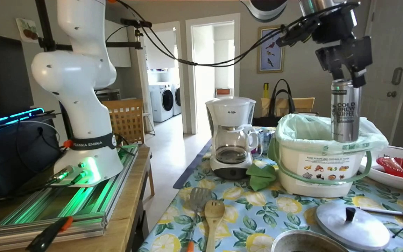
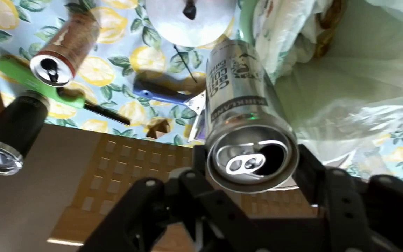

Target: Put the can into the bin

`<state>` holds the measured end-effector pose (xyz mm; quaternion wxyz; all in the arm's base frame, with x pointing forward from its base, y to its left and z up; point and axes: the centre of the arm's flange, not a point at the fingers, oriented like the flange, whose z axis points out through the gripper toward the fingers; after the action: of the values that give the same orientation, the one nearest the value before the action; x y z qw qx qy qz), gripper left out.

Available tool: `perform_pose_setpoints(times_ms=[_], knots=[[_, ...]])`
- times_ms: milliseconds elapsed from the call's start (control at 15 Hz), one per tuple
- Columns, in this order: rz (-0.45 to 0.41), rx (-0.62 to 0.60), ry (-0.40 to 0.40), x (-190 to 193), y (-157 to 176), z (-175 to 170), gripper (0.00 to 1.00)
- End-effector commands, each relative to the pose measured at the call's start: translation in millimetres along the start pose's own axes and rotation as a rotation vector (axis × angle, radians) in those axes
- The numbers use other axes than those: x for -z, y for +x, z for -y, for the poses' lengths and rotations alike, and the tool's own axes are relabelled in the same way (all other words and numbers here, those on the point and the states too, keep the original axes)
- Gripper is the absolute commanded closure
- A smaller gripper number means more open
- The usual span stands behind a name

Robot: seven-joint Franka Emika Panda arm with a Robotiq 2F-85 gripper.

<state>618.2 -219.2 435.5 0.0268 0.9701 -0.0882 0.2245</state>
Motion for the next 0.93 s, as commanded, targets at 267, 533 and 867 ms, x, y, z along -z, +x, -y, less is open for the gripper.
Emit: perform_pose_setpoints(times_ms=[267,533,867], knots=[[-0.056,0.196,0.121,3.4,-9.9,111.6,0.62],[-0.035,0.243,0.111,-29.7,-14.3,136.3,0.62],[-0.028,0.240,0.077,-77.1,-21.7,125.7,0.62]])
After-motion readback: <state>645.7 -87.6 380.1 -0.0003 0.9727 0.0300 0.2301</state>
